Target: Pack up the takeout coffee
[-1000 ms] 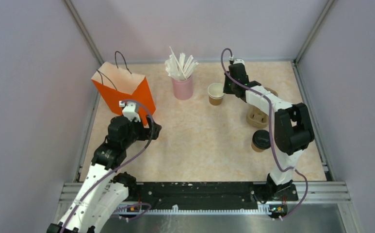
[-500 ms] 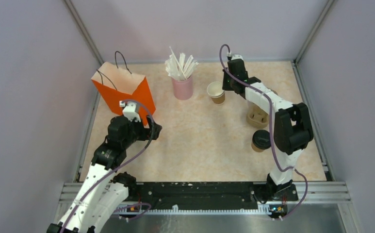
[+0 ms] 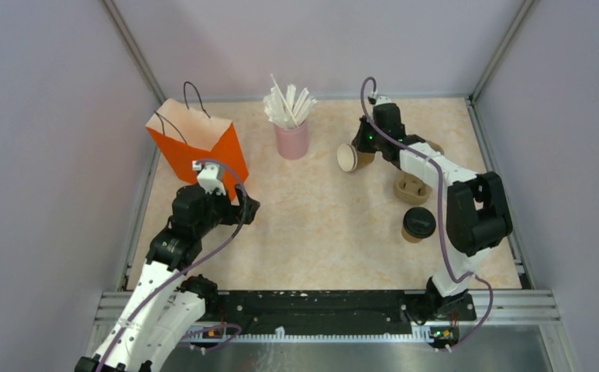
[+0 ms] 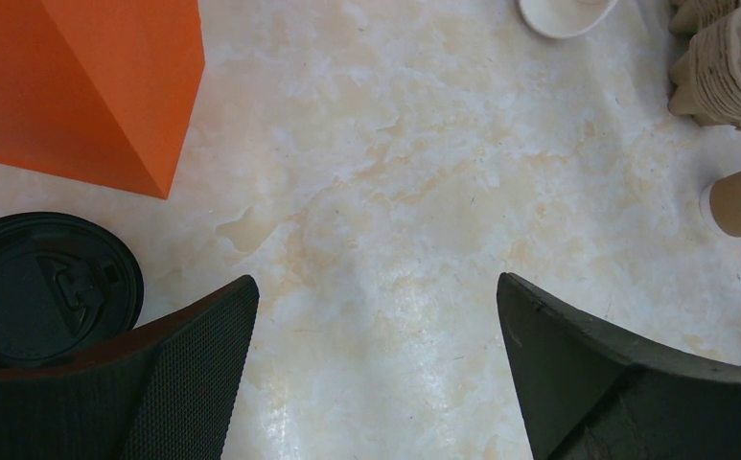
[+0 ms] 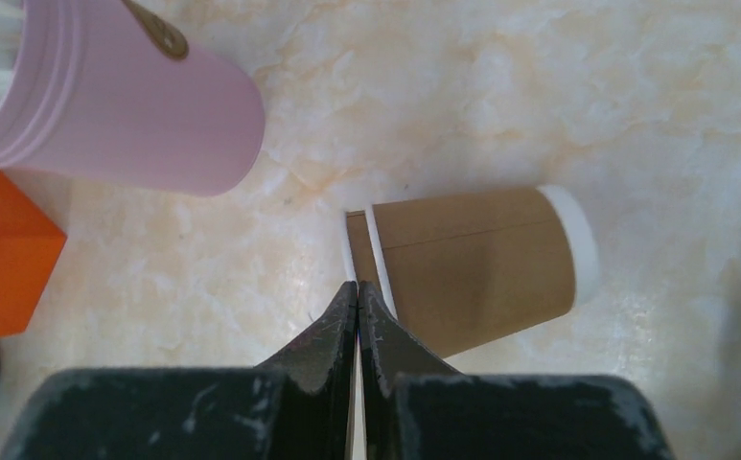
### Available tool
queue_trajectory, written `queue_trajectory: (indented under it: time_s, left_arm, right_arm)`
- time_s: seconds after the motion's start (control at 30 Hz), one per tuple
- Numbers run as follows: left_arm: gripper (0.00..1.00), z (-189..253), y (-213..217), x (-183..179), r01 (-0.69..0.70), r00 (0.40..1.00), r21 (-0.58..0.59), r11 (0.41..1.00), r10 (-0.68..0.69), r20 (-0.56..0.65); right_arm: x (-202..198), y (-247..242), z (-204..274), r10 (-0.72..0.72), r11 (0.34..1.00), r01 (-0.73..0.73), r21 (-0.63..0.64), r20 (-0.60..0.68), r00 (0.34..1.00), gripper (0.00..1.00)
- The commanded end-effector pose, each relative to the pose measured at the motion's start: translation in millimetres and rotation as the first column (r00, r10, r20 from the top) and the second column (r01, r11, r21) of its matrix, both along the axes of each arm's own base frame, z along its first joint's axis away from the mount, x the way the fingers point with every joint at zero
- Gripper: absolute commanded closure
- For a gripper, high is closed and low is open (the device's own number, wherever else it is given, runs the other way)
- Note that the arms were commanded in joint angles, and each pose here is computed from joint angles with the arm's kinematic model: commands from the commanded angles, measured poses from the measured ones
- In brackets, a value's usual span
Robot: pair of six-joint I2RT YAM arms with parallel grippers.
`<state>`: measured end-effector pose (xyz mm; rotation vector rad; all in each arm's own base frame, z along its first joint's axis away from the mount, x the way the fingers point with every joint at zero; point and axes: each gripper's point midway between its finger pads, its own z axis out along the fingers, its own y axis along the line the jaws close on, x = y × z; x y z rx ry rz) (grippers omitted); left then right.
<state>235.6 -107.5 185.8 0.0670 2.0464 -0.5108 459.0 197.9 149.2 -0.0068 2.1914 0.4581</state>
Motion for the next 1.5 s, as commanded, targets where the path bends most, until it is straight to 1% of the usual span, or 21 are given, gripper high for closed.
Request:
queue_trajectory:
  time_s: [0.0, 0.13, 0.17, 0.2, 0.3, 0.4, 0.43, 0.5, 0.57, 0.63, 0.73, 0.9, 0.97, 1.07, 1.1, 1.13, 1.17, 1.23, 1.33, 1.4, 1.47]
  left_arm:
    - [0.01, 17.6, -11.2, 3.1, 0.074, 0.995, -0.016, 0.997, -0.073, 0.069]
    - [0.02, 21.5, -18.1, -0.2, 0.128, 0.989, -0.017, 0.992, -0.126, 0.083]
    - [0.03, 20.9, -18.6, -0.5, 0.131, 0.988, -0.018, 0.991, -0.130, 0.082]
    - [0.03, 21.0, -19.2, -0.7, 0.135, 0.988, -0.018, 0.991, -0.133, 0.081]
    - [0.03, 21.3, -19.7, -1.5, 0.140, 0.987, -0.019, 0.990, -0.138, 0.083]
    - [0.03, 21.9, -18.7, -1.6, 0.135, 0.987, -0.018, 0.991, -0.133, 0.087]
    - [0.03, 23.0, -18.1, -1.6, 0.132, 0.987, -0.017, 0.991, -0.130, 0.090]
    - [0.03, 23.6, -16.9, -1.9, 0.126, 0.988, -0.016, 0.992, -0.124, 0.094]
    - [0.03, 25.9, -16.3, -2.3, 0.122, 0.987, -0.017, 0.992, -0.120, 0.103]
    - [0.02, 26.9, -15.5, -2.6, 0.119, 0.987, -0.017, 0.993, -0.116, 0.109]
    - [0.02, 28.9, -15.3, -3.1, 0.119, 0.986, -0.017, 0.993, -0.117, 0.117]
    - [0.02, 29.6, -15.8, -4.3, 0.126, 0.985, -0.017, 0.992, -0.123, 0.122]
    - [0.02, 30.6, -16.2, -4.4, 0.128, 0.984, -0.018, 0.992, -0.125, 0.126]
    - [0.01, 30.8, -16.8, -4.6, 0.132, 0.983, -0.018, 0.991, -0.129, 0.127]
    - [0.01, 30.7, -16.6, -4.6, 0.132, 0.984, -0.018, 0.991, -0.128, 0.127]
    - [0.02, 30.7, -16.5, -4.7, 0.131, 0.984, -0.017, 0.991, -0.128, 0.127]
    - [0.02, 29.8, -16.5, -4.7, 0.131, 0.984, -0.017, 0.991, -0.128, 0.125]
    - [0.02, 30.5, -15.8, -4.6, 0.127, 0.984, -0.016, 0.992, -0.124, 0.128]
    - [0.02, 30.7, -14.8, -4.2, 0.120, 0.985, -0.016, 0.993, -0.117, 0.129]
    - [0.01, 30.7, -14.5, -4.0, 0.118, 0.985, -0.016, 0.993, -0.115, 0.129]
    - [0.02, 30.3, -14.1, -3.9, 0.116, 0.985, -0.015, 0.993, -0.113, 0.127]
  right_arm:
    - [-11.0, 20.9, 36.7, 0.082, 0.983, -0.092, 0.156, 0.074, 0.994, 1.00]
    - [-15.2, 13.0, 40.5, 0.068, 0.989, -0.079, 0.126, 0.093, 0.993, 0.99]
    - [-14.9, 10.7, 40.4, 0.074, 0.991, -0.083, 0.100, 0.096, 0.993, 0.92]
    - [-14.8, 10.0, 39.6, 0.089, 0.993, -0.096, 0.067, 0.098, 0.991, 0.79]
    - [-15.0, 0.6, 30.9, 0.073, 0.991, -0.061, -0.122, 0.094, 0.993, 0.63]
    - [-14.4, -2.9, 27.6, 0.049, 0.956, -0.008, -0.294, 0.132, 0.990, 0.57]
    - [-14.7, -2.5, 25.3, 0.050, 0.938, 0.001, -0.347, 0.139, 0.989, 0.54]
    - [-16.2, 2.0, 19.7, 0.059, 0.894, 0.014, -0.448, 0.149, 0.987, 0.50]
    - [-17.8, 5.5, 13.4, 0.073, 0.824, 0.030, -0.566, 0.158, 0.985, 0.50]
    - [-18.6, 3.1, 4.6, 0.049, 0.731, 0.076, -0.678, 0.163, 0.985, 0.50]
    - [-17.0, -4.5, 1.6, 0.019, 0.613, 0.139, -0.778, 0.190, 0.982, 0.50]
    - [-16.9, -12.4, -13.7, 0.010, 0.520, 0.148, -0.841, 0.179, 0.984, 0.50]
    - [-16.9, -16.8, -17.9, 0.008, 0.485, 0.159, -0.860, 0.187, 0.982, 0.55]
    - [-14.5, -17.6, -16.1, 0.016, 0.471, 0.185, -0.863, 0.218, 0.976, 0.67]
    - [-14.6, -17.5, -14.9, 0.022, 0.469, 0.187, -0.863, 0.222, 0.975, 0.72]
    - [-13.4, -16.2, -11.2, 0.026, 0.479, 0.197, -0.855, 0.239, 0.971, 0.79]
    - [-13.9, -15.2, -9.5, 0.035, 0.489, 0.194, -0.851, 0.241, 0.970, 0.84]
    - [-15.4, -11.5, -0.3, 0.048, 0.529, 0.192, -0.827, 0.254, 0.966, 0.91]
    - [-18.7, -1.0, 16.9, 0.054, 0.662, 0.160, -0.732, 0.260, 0.964, 0.99]
    - [-22.2, 6.8, 26.7, 0.054, 0.769, 0.121, -0.628, 0.252, 0.966, 1.00]
    - [-27.5, 15.8, 36.2, 0.064, 0.856, 0.068, -0.512, 0.236, 0.970, 1.00]
